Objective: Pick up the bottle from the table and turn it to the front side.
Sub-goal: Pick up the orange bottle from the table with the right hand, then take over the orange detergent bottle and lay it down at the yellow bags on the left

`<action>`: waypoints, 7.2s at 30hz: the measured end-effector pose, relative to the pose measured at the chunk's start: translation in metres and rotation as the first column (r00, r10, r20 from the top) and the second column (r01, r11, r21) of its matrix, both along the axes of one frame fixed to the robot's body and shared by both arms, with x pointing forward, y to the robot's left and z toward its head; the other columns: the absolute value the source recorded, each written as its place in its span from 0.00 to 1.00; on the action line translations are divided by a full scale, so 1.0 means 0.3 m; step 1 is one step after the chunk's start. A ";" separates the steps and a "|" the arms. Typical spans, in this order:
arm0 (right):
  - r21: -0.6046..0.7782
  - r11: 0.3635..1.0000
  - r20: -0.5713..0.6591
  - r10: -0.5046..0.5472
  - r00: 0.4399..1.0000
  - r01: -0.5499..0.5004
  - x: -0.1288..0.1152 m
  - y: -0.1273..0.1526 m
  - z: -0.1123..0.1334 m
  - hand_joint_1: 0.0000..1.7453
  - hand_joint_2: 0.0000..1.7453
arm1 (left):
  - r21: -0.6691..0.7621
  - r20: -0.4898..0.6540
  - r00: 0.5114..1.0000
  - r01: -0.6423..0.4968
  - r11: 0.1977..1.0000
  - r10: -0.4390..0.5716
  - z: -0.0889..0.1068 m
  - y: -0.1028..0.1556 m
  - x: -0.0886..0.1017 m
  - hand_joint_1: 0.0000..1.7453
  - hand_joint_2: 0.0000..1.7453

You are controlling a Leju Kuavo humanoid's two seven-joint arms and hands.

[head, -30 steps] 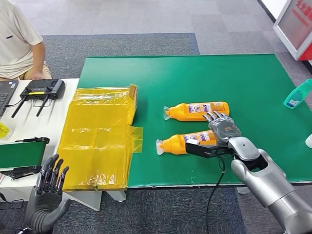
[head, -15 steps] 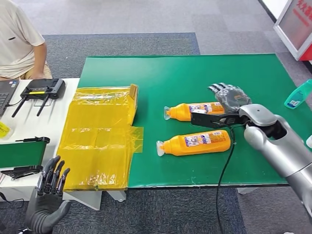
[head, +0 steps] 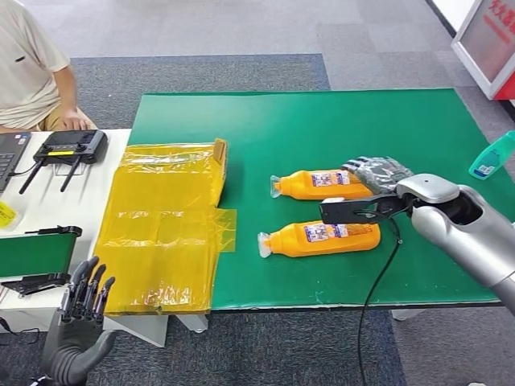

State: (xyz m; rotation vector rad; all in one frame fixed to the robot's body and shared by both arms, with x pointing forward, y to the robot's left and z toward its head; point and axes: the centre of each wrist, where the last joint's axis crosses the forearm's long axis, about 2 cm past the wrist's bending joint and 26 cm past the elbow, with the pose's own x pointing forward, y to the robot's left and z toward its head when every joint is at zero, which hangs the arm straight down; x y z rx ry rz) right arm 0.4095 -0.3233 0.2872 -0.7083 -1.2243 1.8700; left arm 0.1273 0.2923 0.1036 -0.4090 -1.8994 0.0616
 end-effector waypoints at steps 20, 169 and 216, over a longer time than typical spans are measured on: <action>-0.001 0.999 -0.317 0.034 0.948 -0.036 -0.002 0.049 0.011 0.00 1.00 | -0.006 -0.004 1.000 0.008 1.000 -0.008 -0.019 0.017 0.021 0.00 1.00; 0.971 0.178 0.128 0.191 0.973 -0.163 -0.608 0.542 -0.435 1.00 1.00 | 0.083 0.091 0.976 0.192 0.978 -0.199 0.168 -0.301 0.237 0.00 1.00; 0.966 0.236 0.048 0.226 0.973 -0.103 -0.614 0.615 -0.515 1.00 1.00 | 0.322 0.253 0.896 0.277 0.905 -0.364 0.251 -0.449 0.285 0.48 1.00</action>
